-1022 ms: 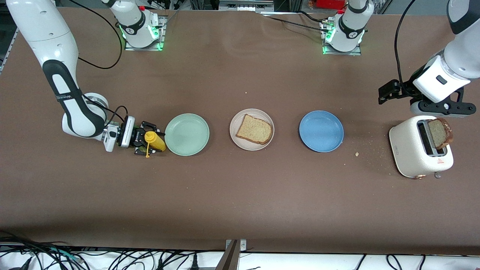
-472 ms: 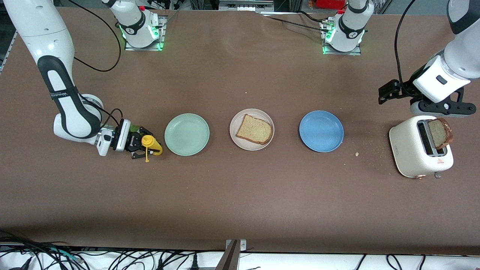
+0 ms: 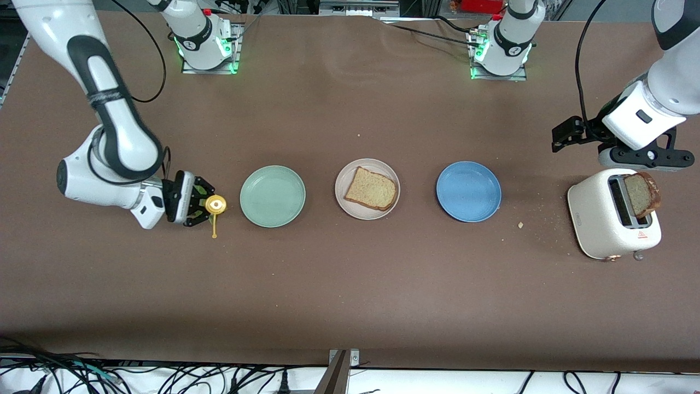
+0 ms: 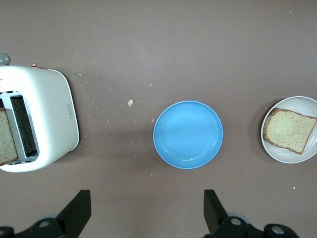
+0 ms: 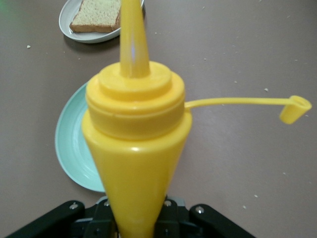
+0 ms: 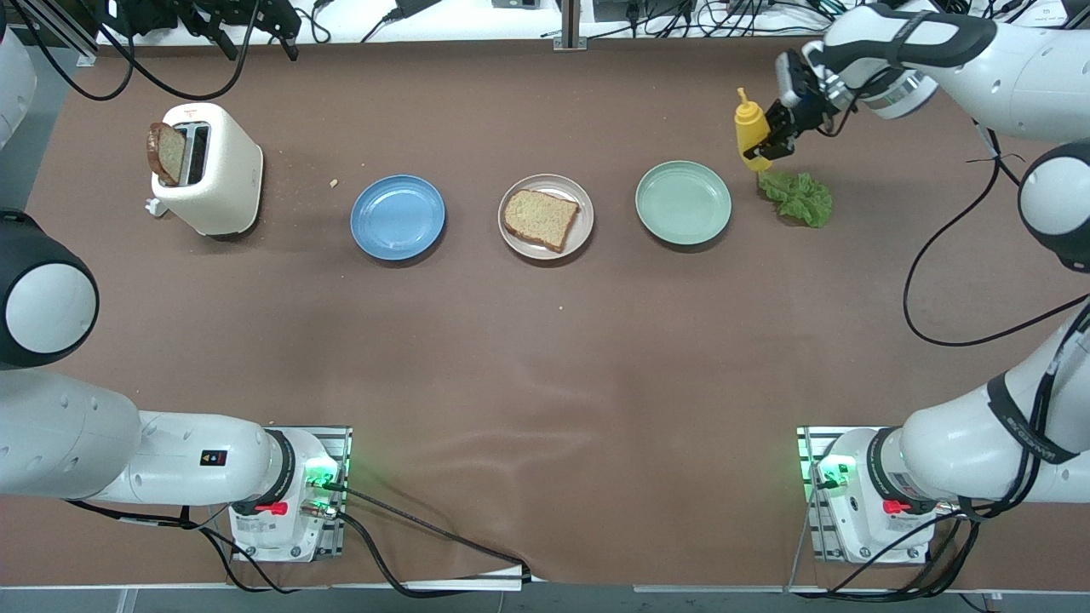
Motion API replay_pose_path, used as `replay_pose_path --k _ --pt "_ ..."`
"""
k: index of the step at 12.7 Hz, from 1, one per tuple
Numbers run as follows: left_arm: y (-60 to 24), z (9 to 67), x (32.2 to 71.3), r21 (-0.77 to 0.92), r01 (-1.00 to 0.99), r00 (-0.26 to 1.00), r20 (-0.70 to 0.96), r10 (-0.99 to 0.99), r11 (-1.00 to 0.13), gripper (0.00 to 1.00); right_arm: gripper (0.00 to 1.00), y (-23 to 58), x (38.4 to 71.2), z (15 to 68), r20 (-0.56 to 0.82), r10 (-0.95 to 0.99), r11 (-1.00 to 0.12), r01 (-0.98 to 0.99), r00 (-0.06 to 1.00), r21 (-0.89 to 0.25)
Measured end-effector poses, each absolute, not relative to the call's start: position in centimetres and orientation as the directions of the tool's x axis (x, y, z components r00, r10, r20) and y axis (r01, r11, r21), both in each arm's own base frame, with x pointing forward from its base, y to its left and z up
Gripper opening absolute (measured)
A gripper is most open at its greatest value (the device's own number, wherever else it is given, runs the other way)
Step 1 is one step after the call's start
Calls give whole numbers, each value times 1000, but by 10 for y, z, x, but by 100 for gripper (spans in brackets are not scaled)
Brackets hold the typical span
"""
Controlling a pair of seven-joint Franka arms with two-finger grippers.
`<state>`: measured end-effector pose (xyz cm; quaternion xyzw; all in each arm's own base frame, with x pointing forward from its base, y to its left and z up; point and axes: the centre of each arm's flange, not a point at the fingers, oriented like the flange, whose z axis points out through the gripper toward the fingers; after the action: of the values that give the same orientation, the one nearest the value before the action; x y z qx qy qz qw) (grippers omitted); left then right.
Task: Make sandwich in beige plate with both arms
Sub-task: 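Carry the mustard bottle with the right gripper over the toast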
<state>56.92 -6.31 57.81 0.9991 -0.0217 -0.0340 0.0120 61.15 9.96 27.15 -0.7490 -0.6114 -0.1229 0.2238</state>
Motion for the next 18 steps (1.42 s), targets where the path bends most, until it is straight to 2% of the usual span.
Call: replay_pose_path --k 3,6,8,13,18 --pt "-63 578 569 25 -43 997 -67 -44 -999 100 21 187 591 311 256 926 -238 955 278 -178" --pt "-63 578 569 25 -42 997 -67 -44 -999 100 21 282 553 327 67 954 -285 955 291 -81" --pt "-63 578 569 25 -42 997 -67 -43 -999 100 21 335 524 325 -12 955 -297 955 297 -20" --pt "-63 578 569 25 -42 997 -66 -44 -999 100 21 448 474 299 -318 898 -273 952 303 136" --pt "-64 578 569 25 -43 997 -66 -44 -999 100 21 512 451 225 -547 778 -175 942 310 285"
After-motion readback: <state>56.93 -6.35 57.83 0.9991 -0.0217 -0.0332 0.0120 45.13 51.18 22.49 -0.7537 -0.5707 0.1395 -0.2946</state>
